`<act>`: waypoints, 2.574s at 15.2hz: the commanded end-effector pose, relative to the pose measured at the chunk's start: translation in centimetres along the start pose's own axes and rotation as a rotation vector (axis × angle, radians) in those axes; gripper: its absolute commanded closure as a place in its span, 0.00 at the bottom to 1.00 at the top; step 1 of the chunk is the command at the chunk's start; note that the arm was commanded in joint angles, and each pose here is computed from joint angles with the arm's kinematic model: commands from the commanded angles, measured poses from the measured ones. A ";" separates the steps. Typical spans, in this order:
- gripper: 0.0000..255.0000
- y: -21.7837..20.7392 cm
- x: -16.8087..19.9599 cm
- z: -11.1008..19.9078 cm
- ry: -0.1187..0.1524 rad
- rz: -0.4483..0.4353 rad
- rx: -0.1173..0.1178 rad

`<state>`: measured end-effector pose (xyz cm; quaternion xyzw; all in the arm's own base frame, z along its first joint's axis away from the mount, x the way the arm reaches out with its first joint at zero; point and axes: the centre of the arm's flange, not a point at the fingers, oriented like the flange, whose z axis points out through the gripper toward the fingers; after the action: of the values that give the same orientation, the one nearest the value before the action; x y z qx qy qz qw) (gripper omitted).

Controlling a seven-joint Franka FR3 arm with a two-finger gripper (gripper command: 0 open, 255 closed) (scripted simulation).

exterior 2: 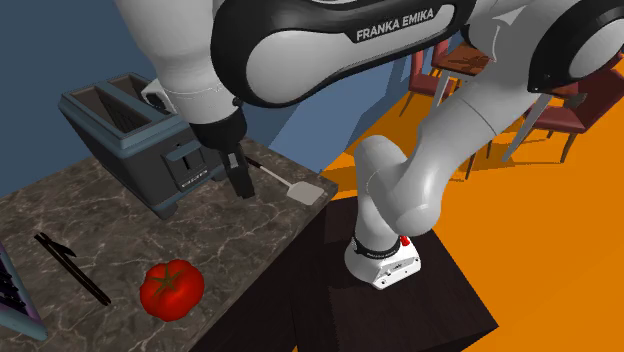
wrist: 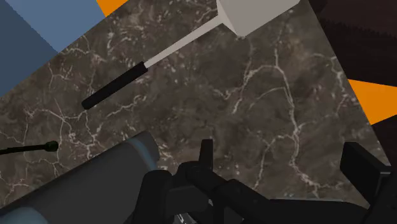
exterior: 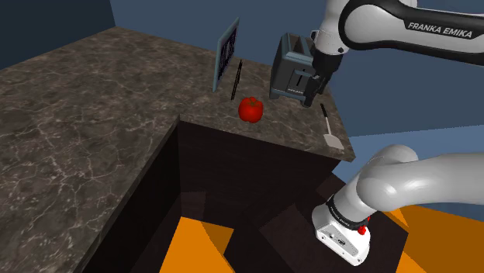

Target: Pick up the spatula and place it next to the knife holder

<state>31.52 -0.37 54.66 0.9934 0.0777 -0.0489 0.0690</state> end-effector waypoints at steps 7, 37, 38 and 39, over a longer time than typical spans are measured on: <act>0.00 7.2 -3.1 4.2 0.045 0.539 0.071; 1.00 11.1 -8.4 12.9 0.089 1.060 0.141; 1.00 11.1 -8.4 12.9 0.089 1.060 0.141; 1.00 11.2 -8.4 12.4 0.089 1.060 0.141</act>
<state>23.98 -14.31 44.50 0.8997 -0.4353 0.0300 0.0143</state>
